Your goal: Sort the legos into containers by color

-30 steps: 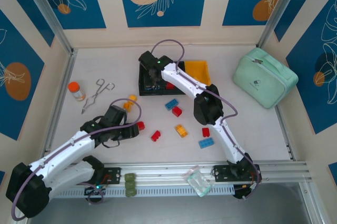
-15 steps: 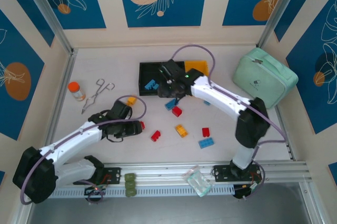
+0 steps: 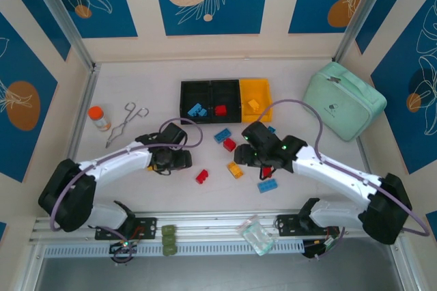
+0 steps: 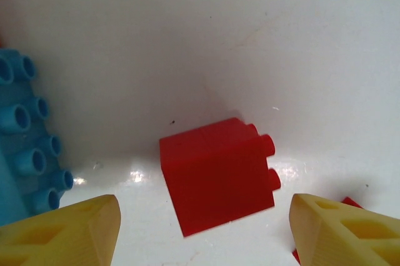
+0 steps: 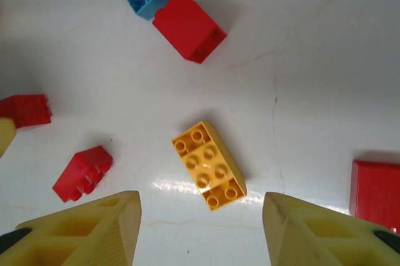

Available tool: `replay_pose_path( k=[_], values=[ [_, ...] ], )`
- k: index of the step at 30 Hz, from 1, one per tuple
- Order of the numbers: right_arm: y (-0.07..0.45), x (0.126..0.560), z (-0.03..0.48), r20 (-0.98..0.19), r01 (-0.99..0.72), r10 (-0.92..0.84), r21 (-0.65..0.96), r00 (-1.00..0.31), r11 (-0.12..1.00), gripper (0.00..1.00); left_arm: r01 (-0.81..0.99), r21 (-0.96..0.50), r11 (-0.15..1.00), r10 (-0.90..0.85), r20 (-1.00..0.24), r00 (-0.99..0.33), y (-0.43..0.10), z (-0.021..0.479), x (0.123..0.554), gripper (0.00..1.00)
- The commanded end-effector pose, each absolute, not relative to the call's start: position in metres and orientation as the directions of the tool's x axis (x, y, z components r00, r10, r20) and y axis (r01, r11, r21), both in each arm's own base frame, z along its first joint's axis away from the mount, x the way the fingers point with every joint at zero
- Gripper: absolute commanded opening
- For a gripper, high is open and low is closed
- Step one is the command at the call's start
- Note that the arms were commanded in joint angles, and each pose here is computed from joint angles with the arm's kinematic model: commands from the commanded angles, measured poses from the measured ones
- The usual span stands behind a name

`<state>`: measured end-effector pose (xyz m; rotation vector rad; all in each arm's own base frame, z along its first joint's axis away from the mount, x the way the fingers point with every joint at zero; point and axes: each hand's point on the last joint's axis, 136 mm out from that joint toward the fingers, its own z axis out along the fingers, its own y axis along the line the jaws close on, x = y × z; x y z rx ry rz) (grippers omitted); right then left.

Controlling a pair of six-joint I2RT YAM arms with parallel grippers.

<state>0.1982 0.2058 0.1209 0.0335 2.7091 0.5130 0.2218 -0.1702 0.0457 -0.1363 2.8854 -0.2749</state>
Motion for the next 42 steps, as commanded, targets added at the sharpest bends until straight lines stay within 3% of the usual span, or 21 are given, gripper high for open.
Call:
replay_pose_path(
  k=[1, 6, 14, 16, 25, 42],
  values=[
    [0.219, 0.186, 0.126, -0.365, -0.083, 0.097, 0.447, -0.926, 0.891, 0.54, -0.071, -0.169, 0.983, -0.115, -0.268, -0.956, -0.176, 0.049, 0.235, 0.71],
    [0.228, 0.17, 0.117, -0.352, -0.121, 0.055, 0.458, -0.934, 0.881, 0.54, -0.078, -0.131, 0.988, -0.112, -0.277, -0.954, -0.178, 0.038, 0.243, 0.7],
    [0.24, 0.167, 0.111, -0.354, -0.14, 0.034, 0.454, -0.935, 0.88, 0.54, -0.05, -0.103, 0.993, -0.077, -0.279, -0.957, -0.179, 0.037, 0.247, 0.44],
    [0.239, 0.168, 0.111, -0.356, -0.139, 0.034, 0.45, -0.934, 0.882, 0.54, -0.042, -0.107, 0.993, -0.072, -0.288, -0.955, -0.18, 0.041, 0.248, 0.42],
    [0.236, 0.173, 0.117, -0.377, -0.133, 0.048, 0.439, -0.925, 0.888, 0.54, 0.038, -0.171, 0.985, -0.024, -0.346, -0.938, -0.204, 0.081, 0.269, 0.4],
    [0.194, 0.189, 0.127, -0.391, 0.015, 0.229, 0.479, -0.891, 0.878, 0.54, 0.23, -0.247, 0.941, 0.107, -0.428, -0.897, -0.303, 0.138, 0.359, 0.42]
  ],
)
